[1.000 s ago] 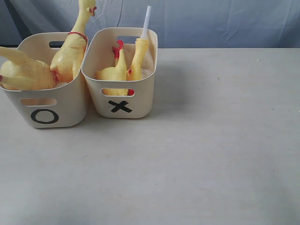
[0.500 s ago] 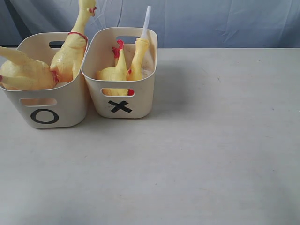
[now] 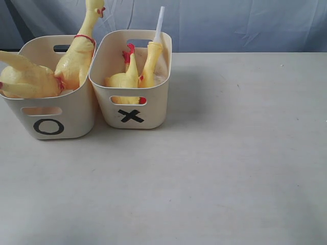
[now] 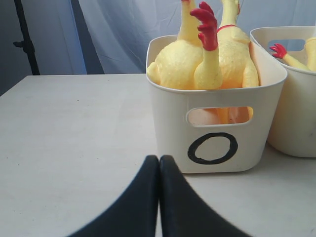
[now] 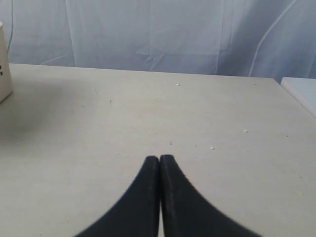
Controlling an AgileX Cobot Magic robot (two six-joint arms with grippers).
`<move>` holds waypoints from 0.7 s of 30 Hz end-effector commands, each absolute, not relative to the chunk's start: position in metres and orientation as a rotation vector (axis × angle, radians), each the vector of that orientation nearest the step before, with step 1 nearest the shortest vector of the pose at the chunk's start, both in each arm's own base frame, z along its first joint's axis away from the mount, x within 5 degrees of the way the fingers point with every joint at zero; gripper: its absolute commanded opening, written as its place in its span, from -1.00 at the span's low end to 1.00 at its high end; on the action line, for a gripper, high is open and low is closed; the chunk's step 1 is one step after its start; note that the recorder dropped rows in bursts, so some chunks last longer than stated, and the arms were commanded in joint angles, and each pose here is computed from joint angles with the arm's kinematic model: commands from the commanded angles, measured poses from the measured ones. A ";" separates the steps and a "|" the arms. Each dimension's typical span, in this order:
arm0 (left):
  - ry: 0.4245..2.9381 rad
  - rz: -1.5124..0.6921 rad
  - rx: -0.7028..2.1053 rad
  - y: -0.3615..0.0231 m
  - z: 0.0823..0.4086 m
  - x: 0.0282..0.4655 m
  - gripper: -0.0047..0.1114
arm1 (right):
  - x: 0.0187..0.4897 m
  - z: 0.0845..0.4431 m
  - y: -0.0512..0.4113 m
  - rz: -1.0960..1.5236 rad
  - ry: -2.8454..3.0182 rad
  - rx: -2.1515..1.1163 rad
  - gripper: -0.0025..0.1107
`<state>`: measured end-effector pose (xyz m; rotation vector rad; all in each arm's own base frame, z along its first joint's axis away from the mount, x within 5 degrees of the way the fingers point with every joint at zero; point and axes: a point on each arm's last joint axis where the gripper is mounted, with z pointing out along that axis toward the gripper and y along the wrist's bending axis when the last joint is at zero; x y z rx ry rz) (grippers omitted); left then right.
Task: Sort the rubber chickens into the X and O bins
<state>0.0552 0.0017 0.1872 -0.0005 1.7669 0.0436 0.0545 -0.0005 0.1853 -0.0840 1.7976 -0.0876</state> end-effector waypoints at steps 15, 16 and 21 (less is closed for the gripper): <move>1.753 0.032 -0.003 0.001 0.189 0.055 -0.92 | 0.054 0.186 -0.001 -0.088 1.786 -0.079 -0.96; 1.753 0.032 -0.003 0.001 0.189 0.055 -0.92 | 0.054 0.186 -0.001 -0.088 1.786 -0.079 -0.96; 1.753 0.032 -0.003 0.001 0.189 0.055 -0.92 | 0.054 0.186 -0.001 -0.087 1.786 -0.077 -0.96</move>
